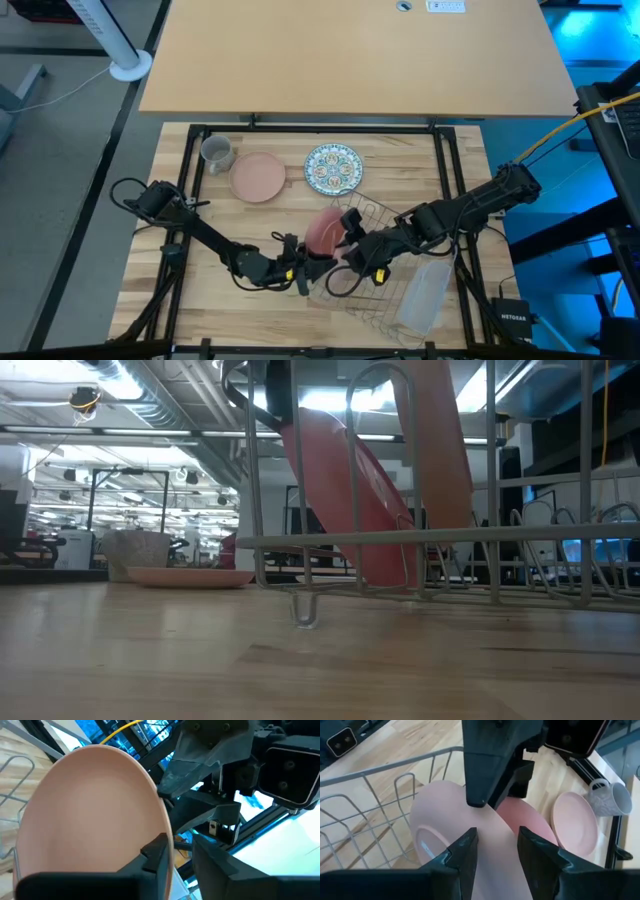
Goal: Sort dishes
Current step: Put the top orange plate into the dish rack
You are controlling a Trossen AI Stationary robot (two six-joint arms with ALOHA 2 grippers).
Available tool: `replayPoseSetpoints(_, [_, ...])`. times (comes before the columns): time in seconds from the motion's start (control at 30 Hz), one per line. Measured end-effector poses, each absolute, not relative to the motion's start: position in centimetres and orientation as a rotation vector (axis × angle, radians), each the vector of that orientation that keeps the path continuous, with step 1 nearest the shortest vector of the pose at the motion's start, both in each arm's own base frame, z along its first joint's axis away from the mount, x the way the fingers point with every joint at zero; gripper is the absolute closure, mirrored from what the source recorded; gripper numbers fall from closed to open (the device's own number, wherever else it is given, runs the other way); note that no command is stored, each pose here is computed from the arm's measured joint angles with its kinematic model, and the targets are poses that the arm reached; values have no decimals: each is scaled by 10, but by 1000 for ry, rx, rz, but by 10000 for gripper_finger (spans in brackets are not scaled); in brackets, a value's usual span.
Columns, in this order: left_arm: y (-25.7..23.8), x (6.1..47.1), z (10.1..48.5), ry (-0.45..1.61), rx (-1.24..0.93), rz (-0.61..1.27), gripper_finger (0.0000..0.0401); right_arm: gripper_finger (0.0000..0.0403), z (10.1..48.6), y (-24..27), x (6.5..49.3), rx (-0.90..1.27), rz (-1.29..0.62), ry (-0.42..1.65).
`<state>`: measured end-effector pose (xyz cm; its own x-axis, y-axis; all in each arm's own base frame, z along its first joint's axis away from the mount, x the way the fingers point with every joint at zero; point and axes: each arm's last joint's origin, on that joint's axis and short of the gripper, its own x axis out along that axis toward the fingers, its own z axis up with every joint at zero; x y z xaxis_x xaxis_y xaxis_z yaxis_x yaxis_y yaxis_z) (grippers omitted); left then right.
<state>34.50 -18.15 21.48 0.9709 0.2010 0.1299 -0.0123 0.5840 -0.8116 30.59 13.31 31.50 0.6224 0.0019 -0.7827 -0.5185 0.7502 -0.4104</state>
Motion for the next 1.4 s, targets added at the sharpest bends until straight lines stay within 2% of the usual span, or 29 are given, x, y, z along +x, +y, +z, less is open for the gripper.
replayPoseSetpoints(0.2, [-182, 343, 220, -231, -1021, 101, 298, 260, 314, 133, 306, -662, 313, 866])
replayPoseSetpoints(0.57, [-182, 341, 226, -275, -1106, 67, 295, 260, 314, 130, 305, -615, 284, 886])
replayPoseSetpoints(1.4, [-177, 347, 217, -152, -967, 133, 306, 260, 318, 126, 296, -585, 316, 926])
